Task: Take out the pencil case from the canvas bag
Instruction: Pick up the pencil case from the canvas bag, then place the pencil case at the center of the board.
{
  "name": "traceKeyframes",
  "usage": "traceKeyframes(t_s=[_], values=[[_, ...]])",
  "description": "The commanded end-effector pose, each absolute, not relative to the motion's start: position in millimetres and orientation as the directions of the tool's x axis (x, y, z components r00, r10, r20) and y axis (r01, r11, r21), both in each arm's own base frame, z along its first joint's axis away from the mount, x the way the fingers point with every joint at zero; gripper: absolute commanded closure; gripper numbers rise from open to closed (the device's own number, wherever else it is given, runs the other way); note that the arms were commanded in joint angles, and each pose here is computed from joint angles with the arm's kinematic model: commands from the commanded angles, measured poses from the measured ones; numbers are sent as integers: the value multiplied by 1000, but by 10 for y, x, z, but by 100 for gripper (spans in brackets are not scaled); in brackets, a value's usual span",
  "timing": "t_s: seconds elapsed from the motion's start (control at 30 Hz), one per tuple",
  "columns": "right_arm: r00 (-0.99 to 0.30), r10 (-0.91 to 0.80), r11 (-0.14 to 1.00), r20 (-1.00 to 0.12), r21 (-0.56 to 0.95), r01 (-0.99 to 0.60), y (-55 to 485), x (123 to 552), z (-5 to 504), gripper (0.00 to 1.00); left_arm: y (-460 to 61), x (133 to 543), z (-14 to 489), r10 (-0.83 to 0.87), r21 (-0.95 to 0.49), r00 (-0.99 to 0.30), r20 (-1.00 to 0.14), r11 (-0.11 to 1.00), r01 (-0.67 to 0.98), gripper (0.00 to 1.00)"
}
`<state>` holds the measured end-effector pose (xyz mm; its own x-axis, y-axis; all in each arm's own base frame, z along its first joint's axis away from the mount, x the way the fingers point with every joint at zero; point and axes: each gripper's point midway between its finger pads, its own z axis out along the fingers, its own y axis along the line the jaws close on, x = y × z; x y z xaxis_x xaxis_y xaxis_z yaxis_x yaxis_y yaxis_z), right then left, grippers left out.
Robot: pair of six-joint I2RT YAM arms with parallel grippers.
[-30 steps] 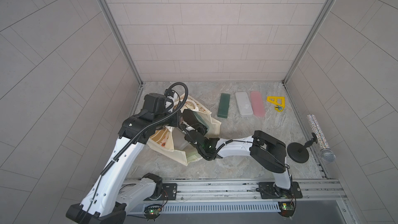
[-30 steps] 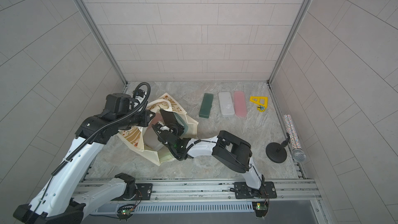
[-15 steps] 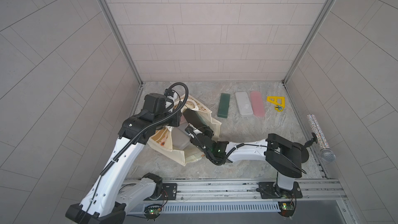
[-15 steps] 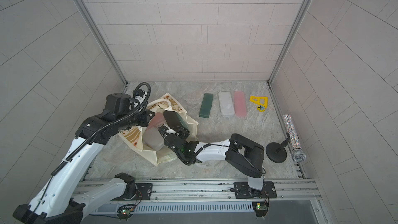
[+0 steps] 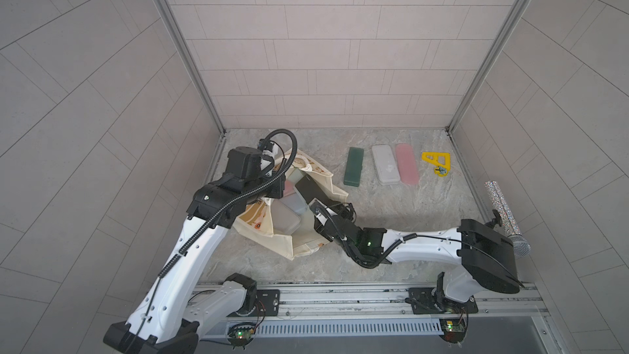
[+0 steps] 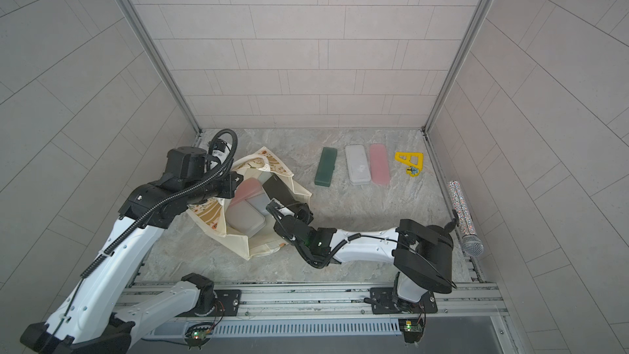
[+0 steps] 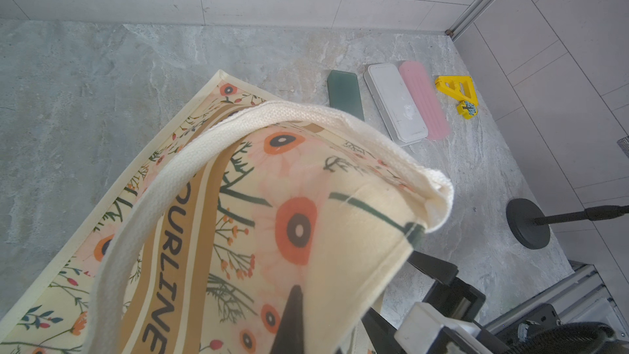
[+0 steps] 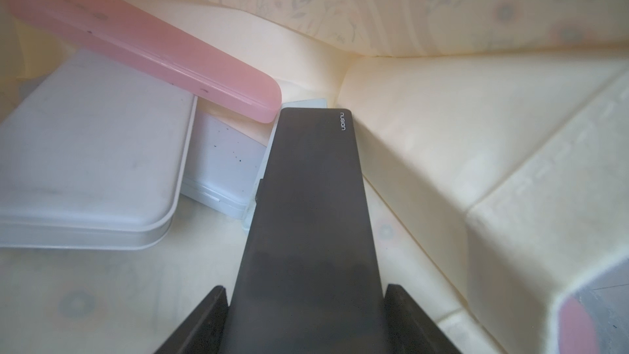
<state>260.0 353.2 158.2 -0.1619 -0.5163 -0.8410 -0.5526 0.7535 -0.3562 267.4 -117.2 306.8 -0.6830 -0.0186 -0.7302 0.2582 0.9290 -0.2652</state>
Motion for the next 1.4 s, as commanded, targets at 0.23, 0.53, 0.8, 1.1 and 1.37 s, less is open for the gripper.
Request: traceKeyframes(t_s=[0.23, 0.53, 0.8, 1.1, 1.37], values=[[-214, -498, 742, -841, -285, -607, 3286, 2357, 1637, 35, -998, 2992, 3477, -100, -220, -545, -832, 962, 160, 100], [-268, -460, 772, -847, -232, -592, 2934, 2208, 1634, 35, -810, 3124, 3535, -84, -138, -517, -852, 988, 67, 100], [-304, -431, 799, -850, -203, -566, 2610, 2099, 1575, 35, -501, 3182, 3578, -80, -44, -494, -866, 995, -84, 100], [-346, -393, 819, -852, -154, -552, 2410, 2008, 1527, 36, -289, 3171, 3616, -65, 25, -482, -874, 984, -178, 100], [-379, -350, 826, -857, -92, -556, 2227, 1879, 1541, 36, -133, 3154, 3650, -65, 60, -471, -880, 967, -246, 100]])
